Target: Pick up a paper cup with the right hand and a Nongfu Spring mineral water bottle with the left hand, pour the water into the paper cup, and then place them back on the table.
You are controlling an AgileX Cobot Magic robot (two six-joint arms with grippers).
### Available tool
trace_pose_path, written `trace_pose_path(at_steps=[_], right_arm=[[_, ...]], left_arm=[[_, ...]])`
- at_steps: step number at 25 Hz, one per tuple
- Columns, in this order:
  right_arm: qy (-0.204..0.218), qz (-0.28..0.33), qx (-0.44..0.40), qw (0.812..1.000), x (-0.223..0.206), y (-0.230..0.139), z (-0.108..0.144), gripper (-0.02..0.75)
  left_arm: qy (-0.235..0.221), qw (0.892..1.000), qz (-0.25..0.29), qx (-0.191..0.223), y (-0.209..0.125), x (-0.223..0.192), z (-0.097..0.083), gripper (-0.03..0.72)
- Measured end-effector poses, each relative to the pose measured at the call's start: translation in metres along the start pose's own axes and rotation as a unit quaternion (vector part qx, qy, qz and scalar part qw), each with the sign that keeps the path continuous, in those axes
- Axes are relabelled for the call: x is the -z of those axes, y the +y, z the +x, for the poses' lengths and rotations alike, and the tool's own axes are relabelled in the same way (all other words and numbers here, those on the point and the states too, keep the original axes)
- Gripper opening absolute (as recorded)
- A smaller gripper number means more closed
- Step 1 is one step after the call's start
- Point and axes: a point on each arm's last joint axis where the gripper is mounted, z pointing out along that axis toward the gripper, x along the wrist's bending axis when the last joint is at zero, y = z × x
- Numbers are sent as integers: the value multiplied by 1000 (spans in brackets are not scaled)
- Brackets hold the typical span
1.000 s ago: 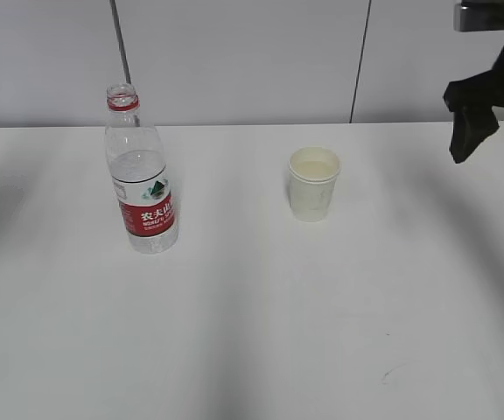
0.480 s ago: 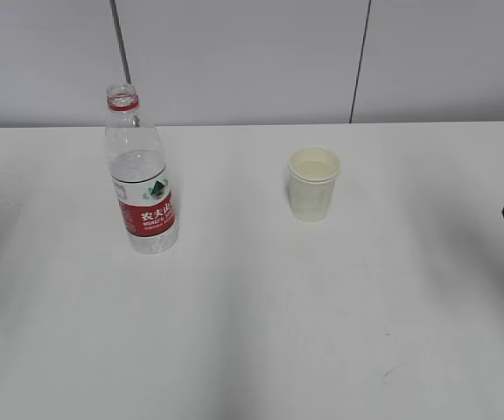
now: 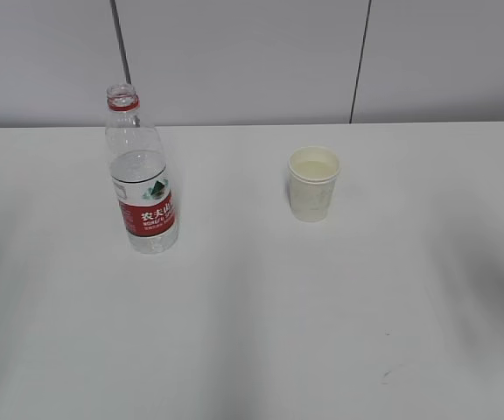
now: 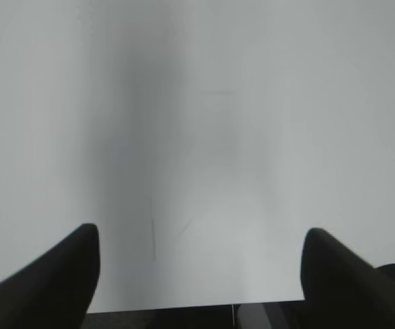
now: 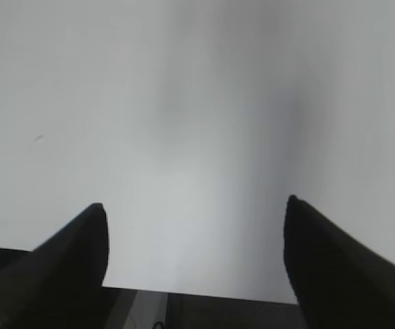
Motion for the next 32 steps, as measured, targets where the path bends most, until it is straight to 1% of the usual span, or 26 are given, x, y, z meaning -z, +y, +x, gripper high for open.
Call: trace_pose_path(at_steps=[4, 7, 10, 14, 17, 21, 26, 29, 32], right_arm=[[0, 3, 0, 1000, -2, -22, 0, 588], [0, -5, 0, 1000, 0, -39, 0, 588], [0, -17, 0, 1000, 2, -56, 1, 588], [0, -37, 0, 999, 4, -78, 1, 588], [2, -76, -1, 997, 15, -90, 1, 588], [7, -125, -3, 992, 30, -102, 2, 588], [12, -183, -5, 983, 45, -117, 3, 588], [14, -212, -5, 977, 52, -125, 4, 588], [14, -241, -4, 971, 58, -135, 4, 588]], left_arm=[[-8, 1000, -24, 9, -20, 9, -3, 549], [-9, 999, -29, 11, -33, 18, -4, 549], [-8, 999, -48, 12, -43, 28, -5, 549], [-7, 996, -92, 14, -56, 42, -6, 549], [-5, 992, -125, 14, -67, 51, -7, 546], [-3, 988, -151, 14, -80, 53, -8, 543], [-6, 981, -192, 17, -91, 61, -10, 533], [-5, 976, -216, 17, -98, 65, -11, 533], [-3, 969, -246, 17, -106, 68, -11, 533]])
